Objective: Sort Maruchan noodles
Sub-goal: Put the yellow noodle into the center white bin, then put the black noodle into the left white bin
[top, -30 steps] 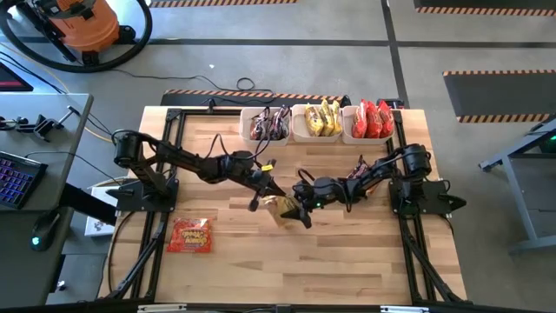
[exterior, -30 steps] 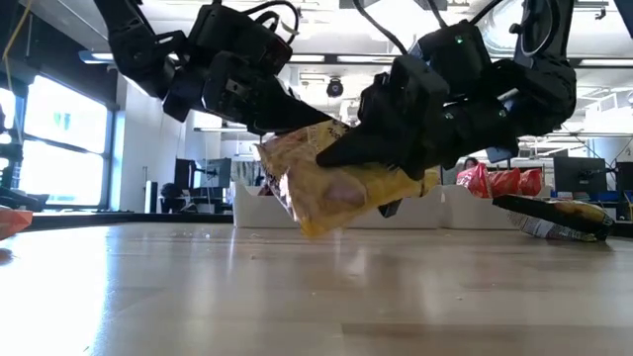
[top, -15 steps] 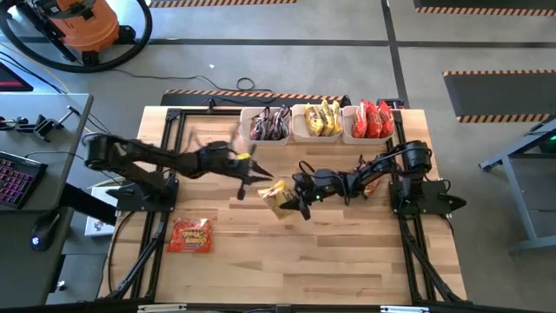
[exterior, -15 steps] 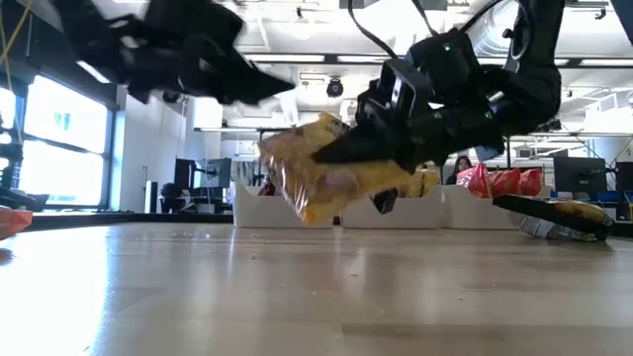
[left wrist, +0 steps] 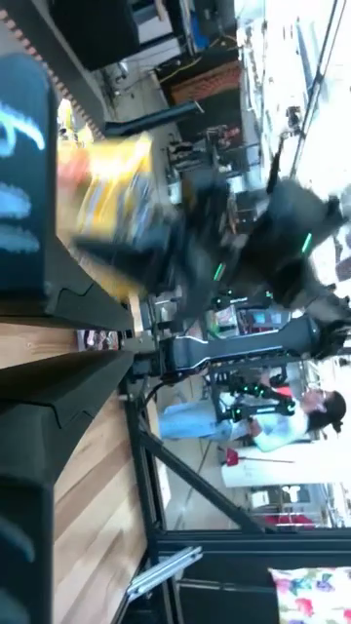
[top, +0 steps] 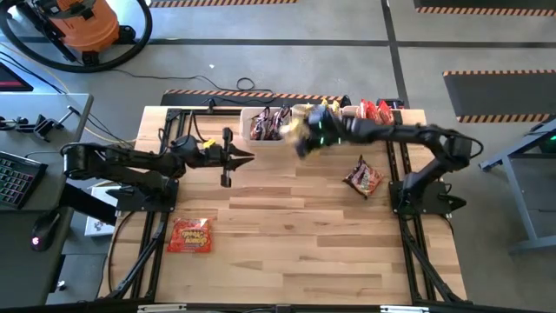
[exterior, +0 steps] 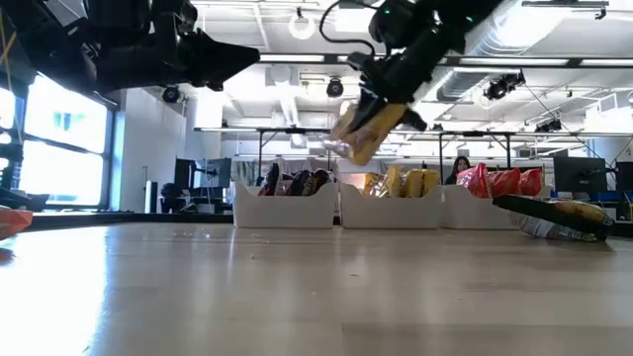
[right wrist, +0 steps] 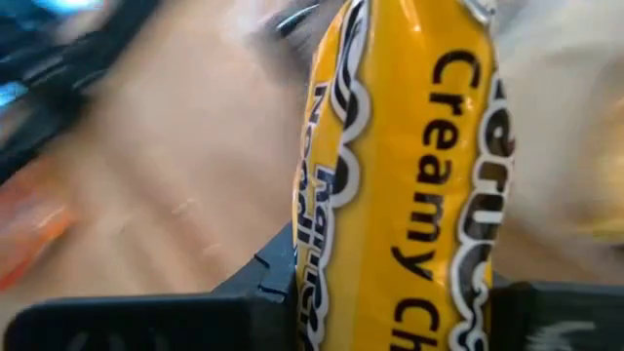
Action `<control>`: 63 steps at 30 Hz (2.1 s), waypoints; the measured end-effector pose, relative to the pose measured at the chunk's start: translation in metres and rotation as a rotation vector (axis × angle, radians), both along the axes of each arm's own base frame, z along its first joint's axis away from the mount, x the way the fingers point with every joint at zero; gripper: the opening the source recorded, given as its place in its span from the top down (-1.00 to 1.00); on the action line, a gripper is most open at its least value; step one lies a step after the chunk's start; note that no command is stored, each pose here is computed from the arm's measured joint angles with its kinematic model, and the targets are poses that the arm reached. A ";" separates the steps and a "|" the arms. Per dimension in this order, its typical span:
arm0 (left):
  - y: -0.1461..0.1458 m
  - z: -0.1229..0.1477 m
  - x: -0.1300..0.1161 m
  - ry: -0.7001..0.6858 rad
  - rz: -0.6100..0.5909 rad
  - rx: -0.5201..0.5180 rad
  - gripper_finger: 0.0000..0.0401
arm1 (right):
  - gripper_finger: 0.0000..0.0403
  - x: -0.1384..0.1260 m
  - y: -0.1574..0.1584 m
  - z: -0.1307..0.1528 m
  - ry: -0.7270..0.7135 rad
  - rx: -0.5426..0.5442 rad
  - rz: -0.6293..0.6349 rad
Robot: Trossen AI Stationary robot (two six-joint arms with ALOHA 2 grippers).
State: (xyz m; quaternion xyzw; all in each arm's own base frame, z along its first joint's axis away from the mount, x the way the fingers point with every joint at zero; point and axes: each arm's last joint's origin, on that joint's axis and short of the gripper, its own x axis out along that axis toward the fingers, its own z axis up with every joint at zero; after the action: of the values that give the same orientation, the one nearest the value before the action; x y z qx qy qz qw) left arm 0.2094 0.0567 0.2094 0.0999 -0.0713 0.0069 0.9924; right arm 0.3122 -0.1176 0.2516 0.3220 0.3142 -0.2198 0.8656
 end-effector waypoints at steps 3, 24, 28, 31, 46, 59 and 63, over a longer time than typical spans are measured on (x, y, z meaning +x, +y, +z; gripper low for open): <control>0.001 0.000 0.000 0.001 0.001 -0.009 0.83 | 0.56 -0.003 -0.033 0.028 0.103 0.004 -0.130; 0.001 -0.001 0.000 0.006 -0.002 -0.026 0.83 | 0.56 0.027 -0.153 -0.037 0.439 0.230 -0.370; 0.001 -0.001 0.000 0.005 -0.002 -0.026 0.83 | 0.56 0.030 -0.157 -0.048 0.454 0.226 -0.410; 0.001 -0.001 0.000 0.006 -0.002 -0.027 0.83 | 0.48 0.031 -0.160 -0.054 0.456 0.211 -0.412; 0.001 -0.001 0.000 0.015 -0.003 -0.037 0.83 | -0.18 0.038 -0.161 -0.029 0.528 0.084 -0.329; 0.001 -0.003 0.000 0.027 -0.002 -0.031 0.83 | 0.50 0.029 -0.155 0.030 0.627 0.019 -0.236; 0.001 -0.003 0.000 0.027 -0.002 -0.031 0.83 | 0.91 0.032 -0.157 0.012 0.605 0.040 -0.210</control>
State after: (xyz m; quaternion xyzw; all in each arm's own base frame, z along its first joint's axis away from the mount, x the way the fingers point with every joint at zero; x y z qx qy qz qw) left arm 0.2097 0.0575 0.2068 0.0846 -0.0580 0.0058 0.9947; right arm 0.3447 -0.2741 0.2637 0.2897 0.5264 -0.3876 0.6991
